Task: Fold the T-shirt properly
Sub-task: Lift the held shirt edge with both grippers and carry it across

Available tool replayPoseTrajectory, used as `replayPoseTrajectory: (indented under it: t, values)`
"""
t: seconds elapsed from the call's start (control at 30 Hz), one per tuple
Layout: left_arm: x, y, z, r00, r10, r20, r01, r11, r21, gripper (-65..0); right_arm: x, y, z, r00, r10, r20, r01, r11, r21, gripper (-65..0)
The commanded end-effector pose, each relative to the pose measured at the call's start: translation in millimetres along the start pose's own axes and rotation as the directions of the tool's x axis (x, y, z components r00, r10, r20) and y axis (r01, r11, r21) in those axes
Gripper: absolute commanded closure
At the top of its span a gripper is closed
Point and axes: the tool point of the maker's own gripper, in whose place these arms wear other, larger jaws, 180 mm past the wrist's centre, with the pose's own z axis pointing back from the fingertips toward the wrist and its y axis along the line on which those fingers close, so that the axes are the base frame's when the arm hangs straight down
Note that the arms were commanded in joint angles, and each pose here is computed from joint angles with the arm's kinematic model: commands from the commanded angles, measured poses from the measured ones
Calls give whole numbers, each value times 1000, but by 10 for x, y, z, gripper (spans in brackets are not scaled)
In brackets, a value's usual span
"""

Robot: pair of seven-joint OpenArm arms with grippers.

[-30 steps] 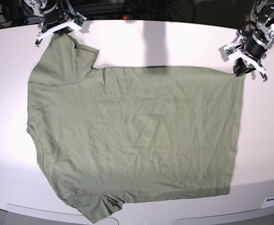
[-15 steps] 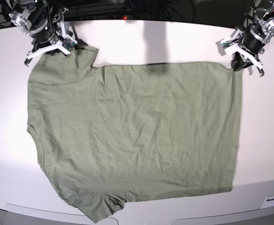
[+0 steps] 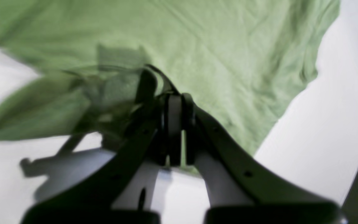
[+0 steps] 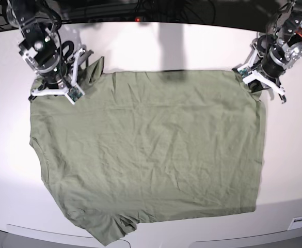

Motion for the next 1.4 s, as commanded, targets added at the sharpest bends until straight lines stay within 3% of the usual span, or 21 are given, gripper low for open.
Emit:
replayPoseTrajectory:
  t: [0.0,0.2,0.4,0.63,0.9,1.17,1.37]
  values:
    - [23,169,5,1000,-12,12,11,999,38,0,83,-175,-29,1000,-3,24,4,999,-48,0]
    - [-27,540,-66,997,52,-49,-46,993,110,0,288,-456,-235,997,-61,53,66,993,-94,0]
    - [92,965,-123,993,115,-21,-109,978,180,0,512,-850,-349,991,-104,90,116,983,-144,0]
    - [161,1328,-137,993,118,-18,-110,963,245,0,776,-1338,-418,986,-112,127,137,968,-209,0]
    - [266,1713,-117,992,129,2,-124,941,316,0,1210,-1726,-350,959,-165,232,214,955,-204,0]
    - [237,1667,-198,977,210,26,-208,927,314,0,1164,-1828,-445,957,-191,220,236,951,-199,0]
    - [72,1469,-517,952,307,8,-295,909,295,0,1240,-1719,-499,951,-193,241,236,958,-165,0]
